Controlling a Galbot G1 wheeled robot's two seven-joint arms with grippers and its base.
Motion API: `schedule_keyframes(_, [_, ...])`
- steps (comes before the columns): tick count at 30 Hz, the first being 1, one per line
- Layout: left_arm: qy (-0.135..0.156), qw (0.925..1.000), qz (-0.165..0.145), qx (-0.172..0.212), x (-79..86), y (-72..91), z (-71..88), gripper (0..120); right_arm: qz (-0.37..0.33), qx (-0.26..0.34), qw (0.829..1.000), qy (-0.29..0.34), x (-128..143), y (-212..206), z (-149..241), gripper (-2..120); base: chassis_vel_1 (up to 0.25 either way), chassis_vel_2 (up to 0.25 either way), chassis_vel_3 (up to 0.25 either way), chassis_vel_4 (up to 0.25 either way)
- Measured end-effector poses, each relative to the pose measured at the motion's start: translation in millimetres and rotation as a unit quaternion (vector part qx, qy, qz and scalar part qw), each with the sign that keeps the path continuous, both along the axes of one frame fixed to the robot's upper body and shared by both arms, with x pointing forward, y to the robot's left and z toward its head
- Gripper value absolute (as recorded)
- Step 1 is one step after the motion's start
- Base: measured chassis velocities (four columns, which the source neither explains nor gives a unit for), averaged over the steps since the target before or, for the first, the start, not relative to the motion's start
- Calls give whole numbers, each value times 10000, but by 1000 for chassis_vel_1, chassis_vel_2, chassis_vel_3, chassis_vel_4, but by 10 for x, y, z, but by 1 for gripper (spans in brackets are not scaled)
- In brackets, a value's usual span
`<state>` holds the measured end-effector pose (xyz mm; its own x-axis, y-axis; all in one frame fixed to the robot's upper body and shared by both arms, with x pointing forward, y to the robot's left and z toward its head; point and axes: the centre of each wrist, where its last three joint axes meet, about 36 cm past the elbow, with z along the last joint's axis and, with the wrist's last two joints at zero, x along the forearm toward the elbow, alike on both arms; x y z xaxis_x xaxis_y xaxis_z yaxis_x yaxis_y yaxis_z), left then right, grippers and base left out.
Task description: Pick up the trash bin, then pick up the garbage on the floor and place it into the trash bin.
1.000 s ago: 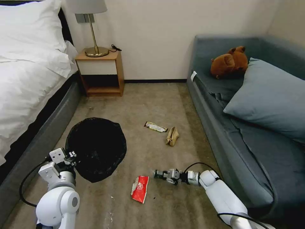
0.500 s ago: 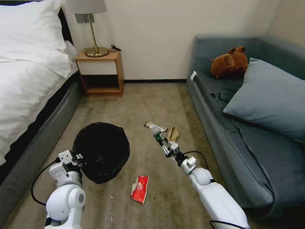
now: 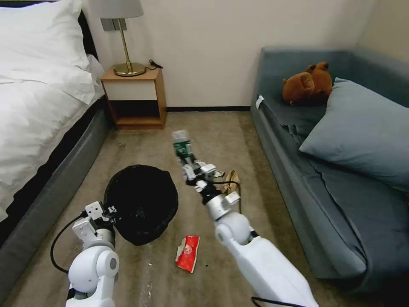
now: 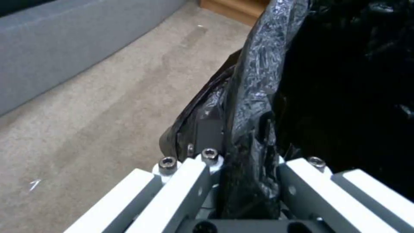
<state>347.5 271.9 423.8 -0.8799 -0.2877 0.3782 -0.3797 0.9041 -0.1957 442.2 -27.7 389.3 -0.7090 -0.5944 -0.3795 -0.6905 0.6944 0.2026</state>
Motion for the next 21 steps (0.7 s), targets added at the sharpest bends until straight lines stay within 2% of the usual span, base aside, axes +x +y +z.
schedule_keyframes(7, [-15,10000,-32,-79,2,-65,8,1,365,-153,9992,-30,-55,373,-1,22,0,0,0,0])
schedule_keyframes(12, [8,9999,-10,-101,-24,-81,-5,1,566,-537,9968,-181,-8,655,-180,22,0,0,0,0])
schedule_keyframes(21, [-36,9999,61,-80,-56,-37,25,1,566,-911,9940,-205,-40,678,-404,22,0,0,0,0])
